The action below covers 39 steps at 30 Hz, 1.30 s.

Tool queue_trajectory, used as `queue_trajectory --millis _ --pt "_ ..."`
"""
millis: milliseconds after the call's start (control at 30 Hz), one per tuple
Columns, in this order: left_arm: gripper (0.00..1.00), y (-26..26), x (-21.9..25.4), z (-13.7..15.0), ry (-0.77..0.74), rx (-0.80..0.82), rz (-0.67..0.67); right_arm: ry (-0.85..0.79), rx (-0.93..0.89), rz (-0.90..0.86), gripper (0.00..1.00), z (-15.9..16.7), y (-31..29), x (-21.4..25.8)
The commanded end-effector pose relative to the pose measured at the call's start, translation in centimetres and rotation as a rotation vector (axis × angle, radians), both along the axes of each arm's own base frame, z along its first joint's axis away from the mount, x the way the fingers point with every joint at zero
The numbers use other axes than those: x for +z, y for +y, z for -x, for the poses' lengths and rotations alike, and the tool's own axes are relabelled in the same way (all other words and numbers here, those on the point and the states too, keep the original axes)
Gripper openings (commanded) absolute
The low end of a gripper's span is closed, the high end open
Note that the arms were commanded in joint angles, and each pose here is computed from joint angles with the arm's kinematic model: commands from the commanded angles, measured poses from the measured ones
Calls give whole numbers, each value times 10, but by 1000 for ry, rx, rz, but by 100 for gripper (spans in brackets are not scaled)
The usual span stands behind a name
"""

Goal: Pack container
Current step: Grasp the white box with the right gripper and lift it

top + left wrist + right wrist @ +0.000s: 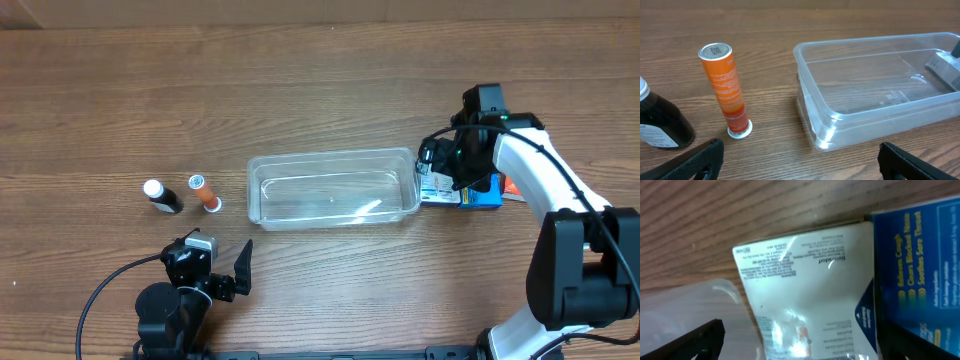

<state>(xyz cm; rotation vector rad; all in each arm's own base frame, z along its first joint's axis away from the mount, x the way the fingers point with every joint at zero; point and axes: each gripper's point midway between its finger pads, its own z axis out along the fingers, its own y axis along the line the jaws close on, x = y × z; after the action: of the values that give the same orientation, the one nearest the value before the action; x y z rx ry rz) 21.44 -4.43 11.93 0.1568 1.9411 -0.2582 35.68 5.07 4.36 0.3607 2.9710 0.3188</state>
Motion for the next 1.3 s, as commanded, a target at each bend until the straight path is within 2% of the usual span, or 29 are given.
queue_trajectory --millis 0,167,233,333,500,633,733,800,900,933,1033,1233,1267 --pt "100 -1 1 0 -12 -14 -13 5 8 8 100 7 0 -12" --pt "100 -1 1 0 -12 -14 -13 -17 5 7 97 3 0 -13" --pt "100 -1 1 0 -12 -14 -13 -24 5 7 86 1 0 -13" --pt "100 -1 1 0 -12 -14 -13 -27 4 6 79 0 0 -13" --pt "100 -1 1 0 -12 -14 -13 -23 3 15 88 0 -1 -15" --pt "100 -1 1 0 -12 -14 -13 -10 0 30 89 1 -4 -20" --pt "100 -1 1 0 -12 -14 -13 -12 -2 32 84 0 -4 -20" --pt "100 -1 1 0 -12 -14 -13 -5 -4 32 91 2 -4 -21" --pt "100 -1 1 0 -12 -14 -13 -1 -3 33 95 2 -4 -23" --pt "100 -1 1 0 -12 -14 -13 -1 -4 33 100 1 -4 -24" --pt "100 -1 1 0 -12 -14 -13 14 -3 34 99 1 -4 -32" --pt "100 -1 1 0 -12 -14 -13 10 -25 30 68 -2 -4 -34" --pt "100 -1 1 0 -12 -14 -13 14 -25 30 67 -2 -4 -32"
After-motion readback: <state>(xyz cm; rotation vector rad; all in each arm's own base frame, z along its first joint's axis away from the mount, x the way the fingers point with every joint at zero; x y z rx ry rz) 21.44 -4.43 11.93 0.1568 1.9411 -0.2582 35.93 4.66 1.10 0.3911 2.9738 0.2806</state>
